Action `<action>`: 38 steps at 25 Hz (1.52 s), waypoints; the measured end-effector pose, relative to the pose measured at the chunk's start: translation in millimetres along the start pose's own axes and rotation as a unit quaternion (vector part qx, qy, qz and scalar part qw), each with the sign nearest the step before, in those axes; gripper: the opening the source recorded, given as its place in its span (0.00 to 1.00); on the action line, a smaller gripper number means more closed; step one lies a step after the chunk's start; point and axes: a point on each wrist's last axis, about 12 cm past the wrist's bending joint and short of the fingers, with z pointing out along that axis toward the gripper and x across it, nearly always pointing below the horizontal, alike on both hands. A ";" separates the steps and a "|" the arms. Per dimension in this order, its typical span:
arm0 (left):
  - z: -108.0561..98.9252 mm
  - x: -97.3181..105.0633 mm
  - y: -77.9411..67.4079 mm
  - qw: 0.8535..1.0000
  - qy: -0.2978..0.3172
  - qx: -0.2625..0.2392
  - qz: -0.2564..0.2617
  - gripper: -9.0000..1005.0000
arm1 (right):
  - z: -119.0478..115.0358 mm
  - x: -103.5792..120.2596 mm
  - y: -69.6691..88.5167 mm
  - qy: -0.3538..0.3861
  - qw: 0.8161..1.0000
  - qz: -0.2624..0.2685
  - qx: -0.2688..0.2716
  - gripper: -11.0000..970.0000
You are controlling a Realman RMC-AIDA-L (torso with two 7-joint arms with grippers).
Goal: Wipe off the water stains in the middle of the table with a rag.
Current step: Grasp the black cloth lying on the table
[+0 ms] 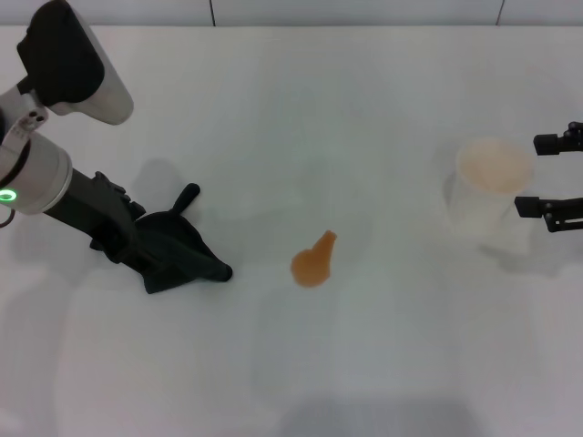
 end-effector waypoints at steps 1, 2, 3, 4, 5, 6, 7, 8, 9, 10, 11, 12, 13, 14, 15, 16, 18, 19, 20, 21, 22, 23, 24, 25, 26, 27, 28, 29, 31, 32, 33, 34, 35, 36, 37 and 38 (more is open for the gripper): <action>0.3 0.6 -0.1 1.000 0.000 0.000 -0.001 0.83 | 0.6 -0.3 0.3 -0.001 1.000 0.000 -0.002 0.87; 0.5 1.2 -0.3 1.000 0.000 0.001 -0.002 0.83 | 3.0 -0.7 1.5 -0.006 1.000 0.001 -0.008 0.87; 0.6 1.4 -0.3 1.000 0.000 0.001 -0.002 0.83 | 5.1 -0.6 2.8 -0.009 1.000 0.003 -0.013 0.87; 0.7 1.6 -0.3 1.000 0.000 0.000 -0.003 0.83 | 8.8 -0.7 4.7 -0.014 1.000 0.004 -0.022 0.87; 0.8 1.8 -0.4 1.000 0.000 0.001 -0.003 0.83 | 12.4 -0.8 6.5 -0.018 0.999 0.005 -0.030 0.87; 0.9 2.1 -0.4 1.000 0.000 0.001 -0.003 0.82 | 18.7 -0.6 9.2 -0.020 0.999 0.004 -0.043 0.87; 1.0 2.3 -0.4 1.000 0.000 0.000 -0.003 0.82 | 22.7 -0.8 10.6 -0.021 0.999 0.003 -0.050 0.87; 1.0 2.2 -0.4 1.000 0.000 0.000 -0.003 0.82 | 27.3 -1.1 12.1 -0.020 0.998 0.002 -0.058 0.87; 0.9 1.9 -0.4 1.000 0.000 0.000 -0.003 0.82 | 31.1 -1.7 13.2 -0.018 0.998 0.000 -0.065 0.87; 0.7 1.2 -0.2 1.000 -0.001 0.000 -0.002 0.82 | 35.3 -2.8 14.5 -0.017 0.997 -0.003 -0.072 0.87; 0.6 0.8 -0.2 1.000 -0.001 0.000 -0.002 0.82 | 37.6 -3.6 15.2 -0.016 0.997 -0.004 -0.075 0.87; 0.5 0.6 -0.2 1.000 -0.001 0.000 -0.002 0.82 | 39.9 -4.3 16.0 -0.016 0.997 -0.006 -0.078 0.87; 0.6 1.0 -0.2 1.000 -0.001 0.000 -0.002 0.82 | 41.7 -4.8 16.6 -0.016 0.997 -0.008 -0.081 0.87; 0.8 1.7 -0.4 1.000 -0.001 0.000 -0.002 0.82 | 42.3 -5.3 16.8 -0.017 0.997 -0.008 -0.081 0.87; 1.3 2.5 -0.5 1.000 0.000 0.001 -0.003 0.82 | 42.9 -5.9 16.9 -0.018 0.996 -0.008 -0.082 0.87; 2.3 3.7 -0.8 1.000 0.001 0.003 -0.004 0.82 | 42.8 -6.3 16.7 -0.020 0.996 -0.008 -0.081 0.87; 4.7 6.0 -1.1 1.000 0.002 0.006 -0.008 0.81 | 42.3 -6.7 16.2 -0.022 0.997 -0.008 -0.079 0.87; 6.2 7.5 -1.3 1.000 0.003 0.007 -0.010 0.81 | 42.2 -6.7 16.1 -0.023 0.997 -0.008 -0.079 0.87; 7.5 8.8 -1.5 1.000 0.004 0.009 -0.012 0.81 | 42.3 -6.8 16.1 -0.023 0.997 -0.008 -0.079 0.87; 8.3 9.8 -1.5 1.000 0.004 0.009 -0.014 0.81 | 42.3 -6.8 16.1 -0.023 0.997 -0.008 -0.079 0.87; 9.0 10.8 -1.4 1.000 0.004 0.008 -0.016 0.81 | 42.5 -6.8 16.2 -0.023 0.997 -0.008 -0.079 0.87; 9.4 11.5 -1.3 1.000 0.004 0.007 -0.017 0.81 | 42.6 -6.8 16.3 -0.023 0.997 -0.008 -0.080 0.87; 9.7 12.0 -1.0 1.000 0.003 0.006 -0.019 0.81 | 42.7 -6.8 16.3 -0.023 0.997 -0.007 -0.080 0.87; 9.9 12.5 -0.8 1.000 0.003 0.005 -0.021 0.81 | 42.8 -6.8 16.4 -0.022 0.997 -0.007 -0.080 0.87; 10.0 12.6 -0.6 1.000 0.002 0.004 -0.023 0.81 | 42.9 -6.8 16.5 -0.022 0.996 -0.007 -0.080 0.87; 10.1 12.6 -0.5 1.000 0.001 0.003 -0.024 0.81 | 43.0 -6.9 16.6 -0.022 0.996 -0.007 -0.081 0.87; 10.2 12.6 -0.4 1.000 0.001 0.003 -0.027 0.81 | 43.0 -6.9 16.6 -0.022 0.996 -0.006 -0.081 0.87; 10.2 12.6 -0.4 1.000 0.001 0.002 -0.028 0.80 | 43.0 -7.0 16.6 -0.022 0.996 -0.006 -0.081 0.87; 10.4 12.2 -0.4 1.000 -0.001 0.002 -0.030 0.80 | 43.0 -7.1 16.7 -0.022 0.996 -0.006 -0.082 0.87; 10.4 11.7 -0.7 1.000 -0.003 0.003 -0.031 0.80 | 42.9 -7.1 16.8 -0.022 0.996 -0.006 -0.082 0.87; 10.4 11.2 -0.9 0.999 -0.005 0.005 -0.031 0.80 | 42.9 -7.1 16.9 -0.022 0.996 -0.006 -0.082 0.87; 10.4 10.8 -1.1 0.999 -0.007 0.006 -0.032 0.80 | 42.8 -7.2 17.1 -0.022 0.996 -0.006 -0.083 0.87; 10.6 10.7 -1.2 0.999 -0.008 0.007 -0.034 0.80 | 42.7 -7.1 17.2 -0.022 0.996 -0.006 -0.083 0.87; 11.1 10.7 -1.3 0.999 -0.008 0.008 -0.036 0.80 | 42.5 -7.0 17.5 -0.022 0.996 -0.006 -0.084 0.87; 11.1 10.7 -1.3 0.999 -0.008 0.008 -0.036 0.80 | 42.3 -7.0 17.7 -0.022 0.996 -0.006 -0.084 0.87; 12.0 10.5 -1.0 0.999 -0.006 0.009 -0.039 0.80 | 42.1 -7.0 17.9 -0.022 0.996 -0.006 -0.084 0.87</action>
